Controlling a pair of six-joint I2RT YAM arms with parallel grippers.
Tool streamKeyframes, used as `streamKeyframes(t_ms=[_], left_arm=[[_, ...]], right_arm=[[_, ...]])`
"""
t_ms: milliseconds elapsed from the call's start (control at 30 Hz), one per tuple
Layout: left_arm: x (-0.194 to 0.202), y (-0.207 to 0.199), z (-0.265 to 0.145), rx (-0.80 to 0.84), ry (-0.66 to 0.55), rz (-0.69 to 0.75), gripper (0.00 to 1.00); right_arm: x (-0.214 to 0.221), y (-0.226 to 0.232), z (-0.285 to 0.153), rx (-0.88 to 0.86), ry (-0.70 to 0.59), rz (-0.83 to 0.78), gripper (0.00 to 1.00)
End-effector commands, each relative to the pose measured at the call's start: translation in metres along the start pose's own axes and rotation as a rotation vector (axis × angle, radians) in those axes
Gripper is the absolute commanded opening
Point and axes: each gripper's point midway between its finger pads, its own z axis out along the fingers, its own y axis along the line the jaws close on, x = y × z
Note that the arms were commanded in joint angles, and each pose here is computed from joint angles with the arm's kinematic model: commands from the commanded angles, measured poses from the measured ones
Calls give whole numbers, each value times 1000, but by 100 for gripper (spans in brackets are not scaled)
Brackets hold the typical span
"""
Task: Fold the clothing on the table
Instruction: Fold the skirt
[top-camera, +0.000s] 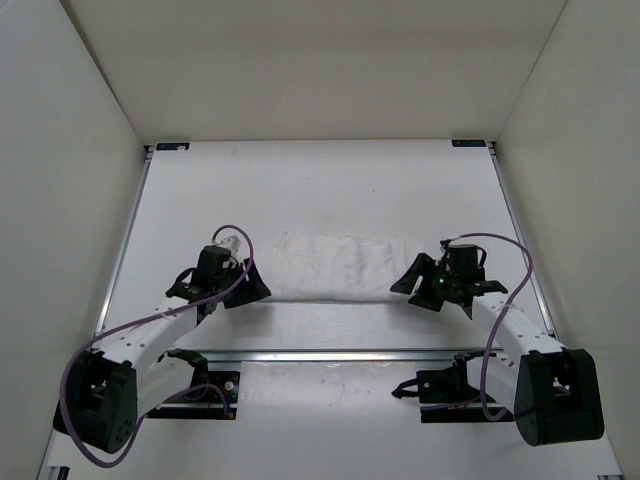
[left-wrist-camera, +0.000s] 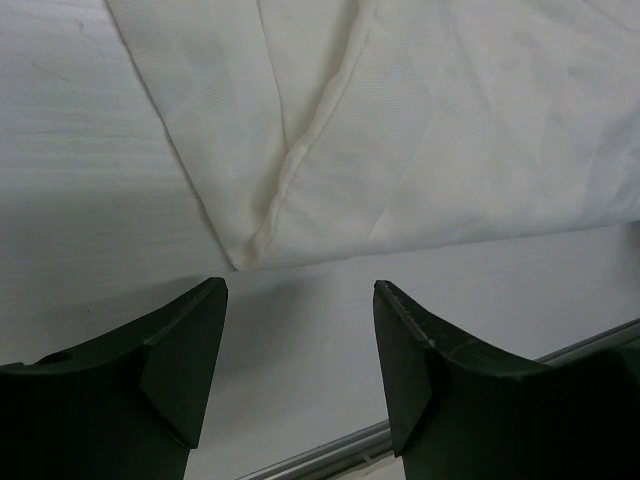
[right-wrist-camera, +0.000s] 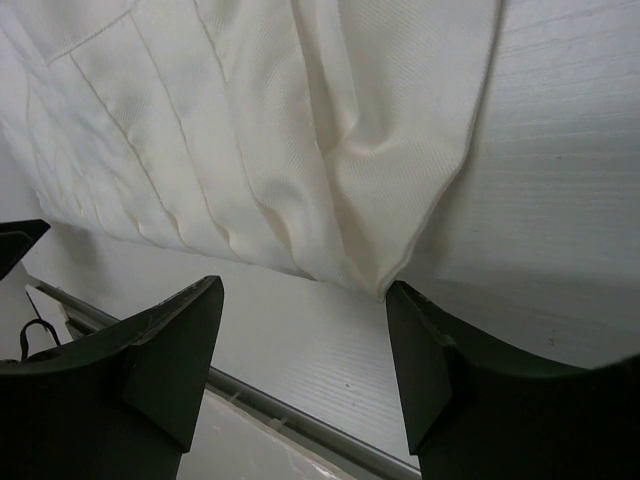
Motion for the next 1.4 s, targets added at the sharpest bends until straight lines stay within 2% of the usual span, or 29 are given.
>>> streamKeyframes(t_ms=[0,100,333,533,633,700,733,767,800,867,900,933,967,1033,1133,1200,1233,1367], left_arm=[[5,0,5,-7,4,4,71],[9,5,10,-16,16,-8,72],[-1,16,20,-63,-40,-22,69],[0,12,30,-37,-41,-38,56],[0,4,36,-11,-19,-23,42],[1,1,38,2,-6,-26,27],[4,0,40,6,0,-23,17],[2,-4,40,18,0,-18,12],[8,-4,42,18,16,-10,1],[5,-10,44,34,10,-6,0],[7,-11,44,37,16,-13,0],[12,-10,45,33,30,-11,0],[8,-21,46,75,14,8,0],[9,-28,48,94,7,3,0],[9,-39,53,112,-13,9,0],[8,-44,56,123,-25,16,0],[12,-41,59,114,-9,11,0],[10,-42,68,121,-2,28,0]], right_arm=[[-9,3,3,-22,-34,-8,64],[-8,1,4,-22,-33,-10,64],[-6,-8,9,-13,-36,8,64],[-4,-16,18,13,-26,2,59],[-13,-21,20,39,-64,8,54],[-16,-32,19,83,-89,26,49],[-21,-38,18,113,-106,34,40],[-24,-39,17,120,-123,33,30],[-28,-45,15,141,-143,34,25],[-34,-47,13,155,-161,44,11],[-38,-50,11,166,-169,49,10],[-38,-50,9,169,-172,53,3],[-44,-47,6,170,-190,42,0],[-53,-42,0,175,-209,24,0],[-78,-29,-15,233,-236,-90,0],[-87,-1,-23,297,-196,-273,0],[-90,-1,-22,344,-173,-327,0],[-88,50,-18,306,-93,-484,0]])
